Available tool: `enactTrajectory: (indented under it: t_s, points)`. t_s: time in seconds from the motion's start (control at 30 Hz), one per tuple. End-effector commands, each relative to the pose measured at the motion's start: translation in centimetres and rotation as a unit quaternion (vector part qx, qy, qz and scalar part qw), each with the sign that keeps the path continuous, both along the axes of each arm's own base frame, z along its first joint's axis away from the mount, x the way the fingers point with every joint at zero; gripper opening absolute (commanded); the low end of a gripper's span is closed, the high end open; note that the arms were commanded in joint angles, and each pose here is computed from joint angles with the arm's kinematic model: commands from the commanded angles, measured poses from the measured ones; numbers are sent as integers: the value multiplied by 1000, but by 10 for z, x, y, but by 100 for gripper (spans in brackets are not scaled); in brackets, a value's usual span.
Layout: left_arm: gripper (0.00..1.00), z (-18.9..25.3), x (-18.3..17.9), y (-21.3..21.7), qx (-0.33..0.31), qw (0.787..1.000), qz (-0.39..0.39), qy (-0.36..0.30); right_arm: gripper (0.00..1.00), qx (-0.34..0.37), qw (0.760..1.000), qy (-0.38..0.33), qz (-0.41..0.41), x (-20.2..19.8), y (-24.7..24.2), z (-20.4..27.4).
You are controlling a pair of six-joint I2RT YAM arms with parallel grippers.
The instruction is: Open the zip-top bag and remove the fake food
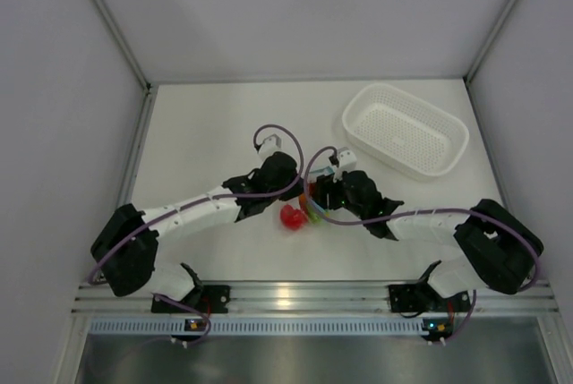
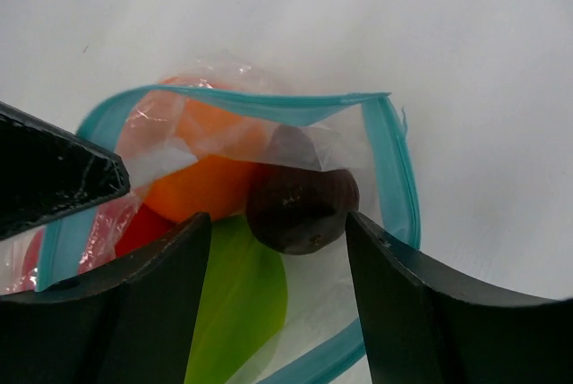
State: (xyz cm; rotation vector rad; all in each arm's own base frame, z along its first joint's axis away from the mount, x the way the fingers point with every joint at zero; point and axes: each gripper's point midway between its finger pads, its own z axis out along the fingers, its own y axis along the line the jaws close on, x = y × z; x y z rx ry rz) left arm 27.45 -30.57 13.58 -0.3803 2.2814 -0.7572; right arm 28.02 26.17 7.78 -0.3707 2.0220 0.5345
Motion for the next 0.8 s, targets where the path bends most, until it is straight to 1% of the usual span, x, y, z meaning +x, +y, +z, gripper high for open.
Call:
enactTrajectory:
  t_s: [0.0, 0.13, 0.23, 0.3, 0.4, 0.5, 0.63, 0.73, 0.77]
  points:
    - [0, -8, 1, 0, 13, 1000, -14, 5, 63, 15, 999, -34, 18, 16, 16, 24]
    - [0, -19, 0, -3, 21, 999, -23, 19, 64, 10, 999, -35, 10, 25, 21, 17]
    - [0, -22, -1, -4, 20, 999, -27, 26, 65, -5, 1000, -21, 0, 32, 23, 1]
    - [0, -23, -1, -3, 20, 999, -27, 26, 63, -13, 999, -18, -24, 38, 18, -6]
    - [0, -24, -3, -4, 21, 999, -33, 28, 64, -16, 999, -18, -41, 42, 14, -17]
    - [0, -24, -4, -5, 18, 999, -38, 30, 62, -23, 999, -18, -39, 46, 18, -20]
    - [0, -26, -5, -5, 18, 998, -40, 33, 53, -21, 999, -20, -33, 51, 23, -28]
    - [0, -26, -6, -3, 18, 998, -41, 32, 42, -23, 999, -15, -30, 51, 23, -34]
    - [0, -25, -5, -1, 17, 999, -39, 32, 41, -22, 999, -14, -29, 51, 23, -34]
